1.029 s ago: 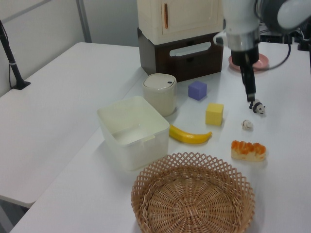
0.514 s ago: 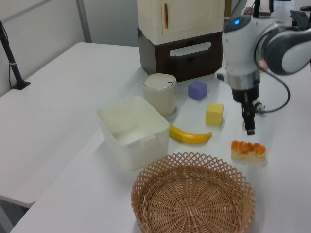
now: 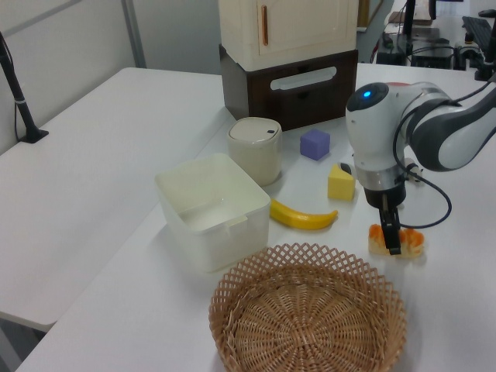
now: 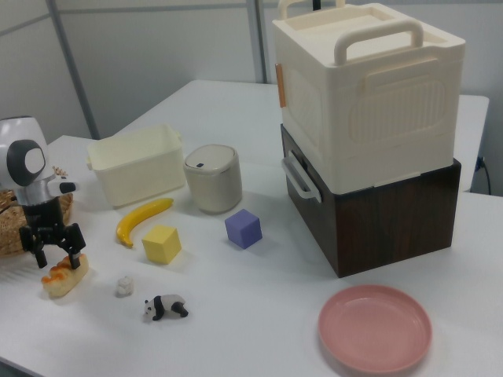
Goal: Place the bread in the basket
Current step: 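Lower the gripper onto the bread roll and close on it, then lift the bread roll and carry it over the wicker basket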
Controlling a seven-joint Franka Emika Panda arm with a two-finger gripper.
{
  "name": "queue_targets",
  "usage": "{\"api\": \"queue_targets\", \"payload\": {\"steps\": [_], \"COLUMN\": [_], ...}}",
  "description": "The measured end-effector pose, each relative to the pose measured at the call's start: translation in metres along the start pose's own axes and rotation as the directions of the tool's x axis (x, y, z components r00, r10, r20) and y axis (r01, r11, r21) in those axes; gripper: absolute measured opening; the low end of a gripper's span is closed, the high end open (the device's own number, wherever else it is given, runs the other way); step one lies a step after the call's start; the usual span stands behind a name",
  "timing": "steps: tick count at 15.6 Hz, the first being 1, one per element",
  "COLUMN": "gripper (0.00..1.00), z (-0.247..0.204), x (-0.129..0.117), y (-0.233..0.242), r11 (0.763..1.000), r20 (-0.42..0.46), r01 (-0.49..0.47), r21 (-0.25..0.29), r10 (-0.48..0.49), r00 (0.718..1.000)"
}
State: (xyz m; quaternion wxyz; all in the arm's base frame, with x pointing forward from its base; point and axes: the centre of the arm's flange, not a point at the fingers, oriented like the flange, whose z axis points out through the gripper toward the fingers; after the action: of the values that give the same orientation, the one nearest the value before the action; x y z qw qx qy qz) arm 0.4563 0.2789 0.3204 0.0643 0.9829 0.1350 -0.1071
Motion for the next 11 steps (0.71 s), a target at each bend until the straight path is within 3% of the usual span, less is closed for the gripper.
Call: {"api": "queue_targets", "payload": {"steps": [5,8,11], "gripper": [0.98,0.9,0.59], "z": [0.0126,0.0126,0.0125], "x": [0.0007,0.0018,0.0024], "y": [-0.0089,-0.0055,-0.0034], "r11": [1.0,1.0,1.0], "r20": [0.019,0.02,0.019], "r01": [-0.004,-0.011,-0.014], "r21": [-0.006,-0.005,-0.006], "r10": [0.004,0.011,0.014], "r00": [1.0,1.0,1.0]}}
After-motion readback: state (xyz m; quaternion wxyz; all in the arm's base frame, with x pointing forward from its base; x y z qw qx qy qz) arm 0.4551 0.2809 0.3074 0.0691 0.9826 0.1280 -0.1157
